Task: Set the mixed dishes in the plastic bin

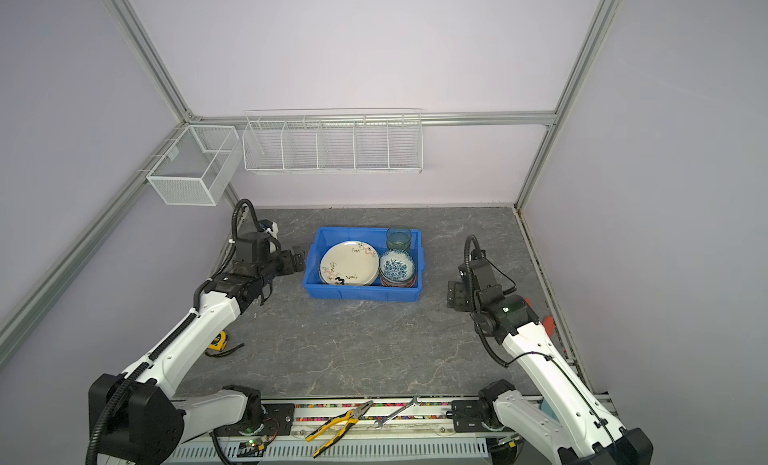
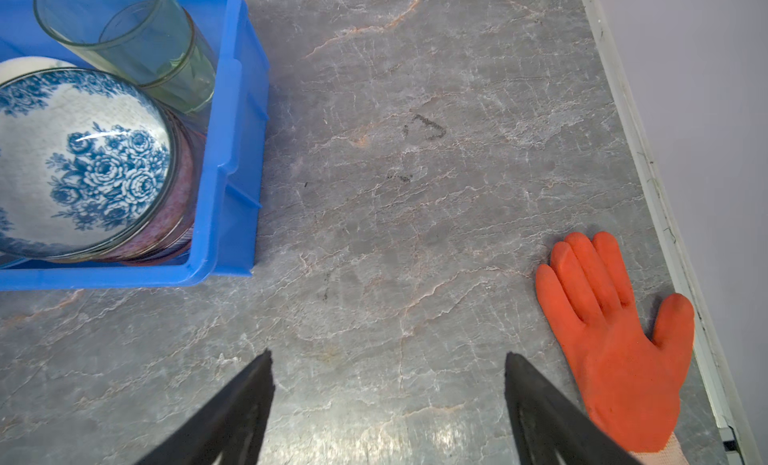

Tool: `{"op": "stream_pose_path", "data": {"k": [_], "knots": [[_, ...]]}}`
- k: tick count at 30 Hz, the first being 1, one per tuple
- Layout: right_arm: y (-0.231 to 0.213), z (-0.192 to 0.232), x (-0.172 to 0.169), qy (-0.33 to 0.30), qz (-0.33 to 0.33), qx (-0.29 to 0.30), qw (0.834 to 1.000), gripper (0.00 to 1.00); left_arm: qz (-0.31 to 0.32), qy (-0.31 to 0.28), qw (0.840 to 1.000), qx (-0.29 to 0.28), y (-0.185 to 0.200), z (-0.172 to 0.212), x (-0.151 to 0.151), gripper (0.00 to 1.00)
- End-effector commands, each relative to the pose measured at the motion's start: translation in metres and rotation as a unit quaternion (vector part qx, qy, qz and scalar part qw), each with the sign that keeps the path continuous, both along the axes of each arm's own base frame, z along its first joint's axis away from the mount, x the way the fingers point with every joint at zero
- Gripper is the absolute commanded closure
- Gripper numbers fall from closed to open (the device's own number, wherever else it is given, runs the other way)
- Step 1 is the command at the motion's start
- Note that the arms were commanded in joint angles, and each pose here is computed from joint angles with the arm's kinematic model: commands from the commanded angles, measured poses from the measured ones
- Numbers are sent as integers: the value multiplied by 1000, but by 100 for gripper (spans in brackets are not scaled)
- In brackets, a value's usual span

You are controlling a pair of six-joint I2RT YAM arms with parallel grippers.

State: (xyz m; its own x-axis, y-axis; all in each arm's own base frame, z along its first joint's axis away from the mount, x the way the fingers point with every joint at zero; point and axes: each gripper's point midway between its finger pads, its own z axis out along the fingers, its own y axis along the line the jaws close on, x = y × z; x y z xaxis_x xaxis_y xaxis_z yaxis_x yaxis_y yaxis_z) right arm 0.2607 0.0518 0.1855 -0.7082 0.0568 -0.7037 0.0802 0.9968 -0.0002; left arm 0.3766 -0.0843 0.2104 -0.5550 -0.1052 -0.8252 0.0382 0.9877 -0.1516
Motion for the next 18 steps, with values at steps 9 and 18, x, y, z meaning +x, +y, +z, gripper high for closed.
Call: {"op": "stream_pose_path", "data": {"k": [9,18], "knots": [[-34,-12,14,-131,-44,-65,988,12,22,-138,990,10,13,-4,4,0],[-51,-42,24,-161,-29,-90,982,12,51,-190,978,71,35,-7,-8,3]]}}
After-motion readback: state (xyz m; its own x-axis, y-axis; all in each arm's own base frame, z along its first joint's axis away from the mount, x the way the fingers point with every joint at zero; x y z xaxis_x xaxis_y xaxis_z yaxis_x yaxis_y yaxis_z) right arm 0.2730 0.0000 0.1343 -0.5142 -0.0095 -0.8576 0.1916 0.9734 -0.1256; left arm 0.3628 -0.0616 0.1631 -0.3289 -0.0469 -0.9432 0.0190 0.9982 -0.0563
